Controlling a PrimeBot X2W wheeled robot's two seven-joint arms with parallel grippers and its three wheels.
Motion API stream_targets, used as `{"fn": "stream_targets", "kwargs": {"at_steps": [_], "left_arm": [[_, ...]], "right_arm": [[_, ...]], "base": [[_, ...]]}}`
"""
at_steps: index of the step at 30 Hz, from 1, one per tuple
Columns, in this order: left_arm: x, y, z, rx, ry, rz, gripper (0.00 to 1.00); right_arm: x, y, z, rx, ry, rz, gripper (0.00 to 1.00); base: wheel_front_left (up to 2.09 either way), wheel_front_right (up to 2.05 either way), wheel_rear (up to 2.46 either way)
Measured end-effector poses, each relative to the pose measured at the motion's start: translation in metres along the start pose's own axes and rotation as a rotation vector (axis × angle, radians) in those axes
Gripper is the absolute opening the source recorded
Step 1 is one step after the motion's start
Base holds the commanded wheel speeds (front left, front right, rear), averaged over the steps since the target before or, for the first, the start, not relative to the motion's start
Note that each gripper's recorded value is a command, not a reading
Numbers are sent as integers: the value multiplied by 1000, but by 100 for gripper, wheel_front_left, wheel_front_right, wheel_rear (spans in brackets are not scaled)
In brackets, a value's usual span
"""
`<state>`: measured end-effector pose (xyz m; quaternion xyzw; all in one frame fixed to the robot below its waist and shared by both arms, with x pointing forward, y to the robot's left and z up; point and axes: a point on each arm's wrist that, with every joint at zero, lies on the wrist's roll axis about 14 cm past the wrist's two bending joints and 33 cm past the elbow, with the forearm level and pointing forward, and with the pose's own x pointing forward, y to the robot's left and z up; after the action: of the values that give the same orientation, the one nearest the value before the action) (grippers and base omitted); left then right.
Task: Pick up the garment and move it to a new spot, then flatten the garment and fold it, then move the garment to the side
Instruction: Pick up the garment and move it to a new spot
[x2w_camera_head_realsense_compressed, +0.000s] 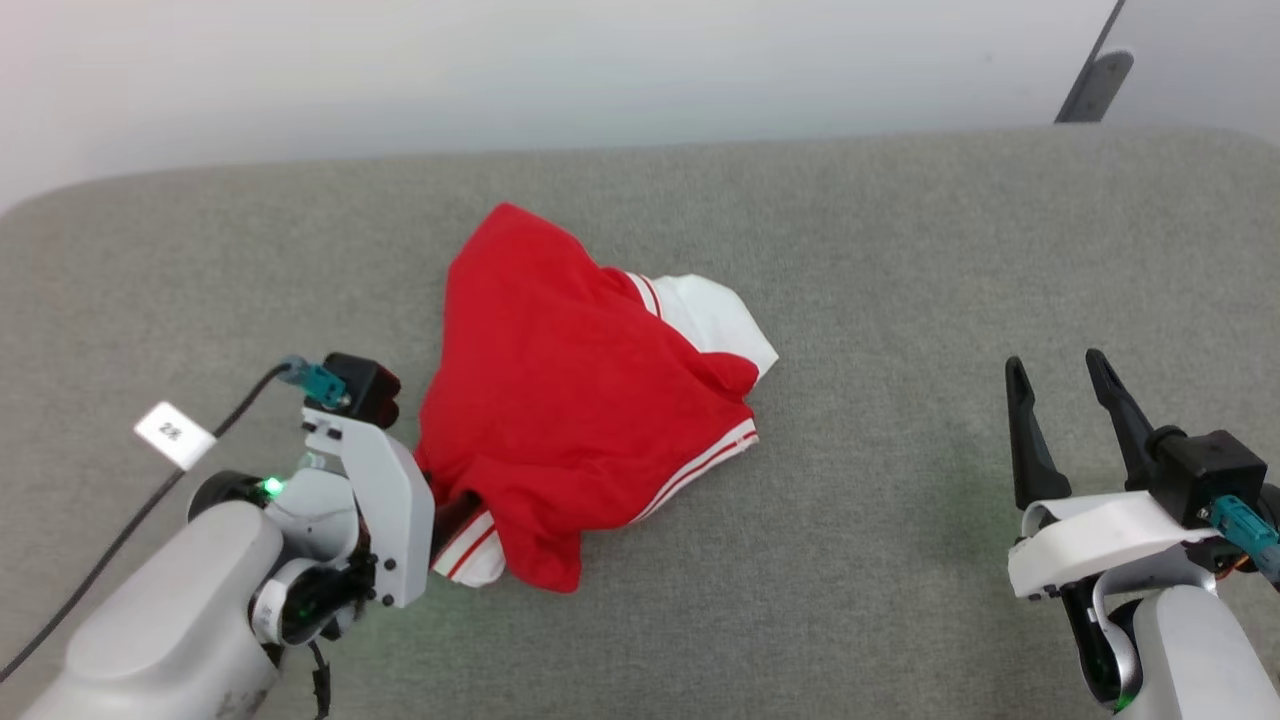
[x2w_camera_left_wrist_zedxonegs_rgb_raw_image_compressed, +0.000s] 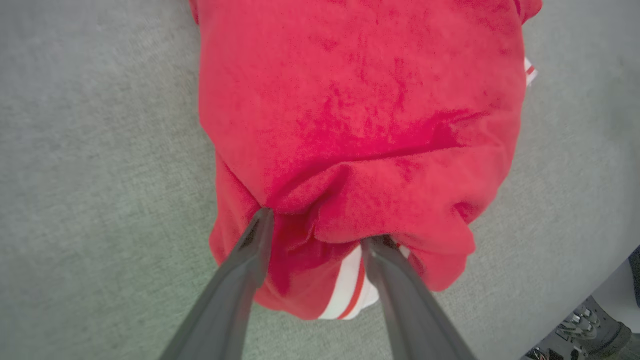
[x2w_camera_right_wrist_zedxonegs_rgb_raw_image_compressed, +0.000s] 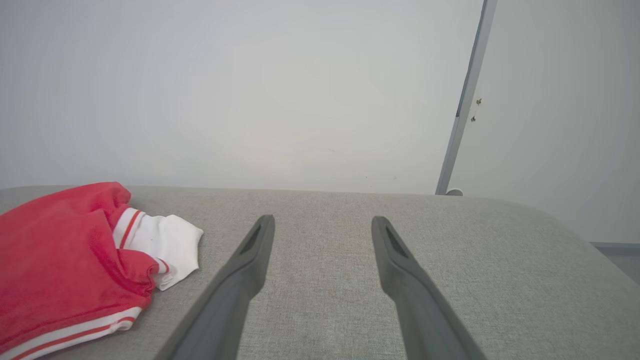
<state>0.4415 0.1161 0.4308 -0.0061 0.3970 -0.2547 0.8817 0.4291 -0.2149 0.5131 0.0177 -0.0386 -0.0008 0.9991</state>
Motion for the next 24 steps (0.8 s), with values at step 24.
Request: {"fn": "stream_targets", "kwargs": {"at_steps": [24], "left_arm": [[-183,59,42,17,-842,351,100]], "right_arm": [[-36,5,27,11,-61,30,100]], "base": [[0,0,0]]}}
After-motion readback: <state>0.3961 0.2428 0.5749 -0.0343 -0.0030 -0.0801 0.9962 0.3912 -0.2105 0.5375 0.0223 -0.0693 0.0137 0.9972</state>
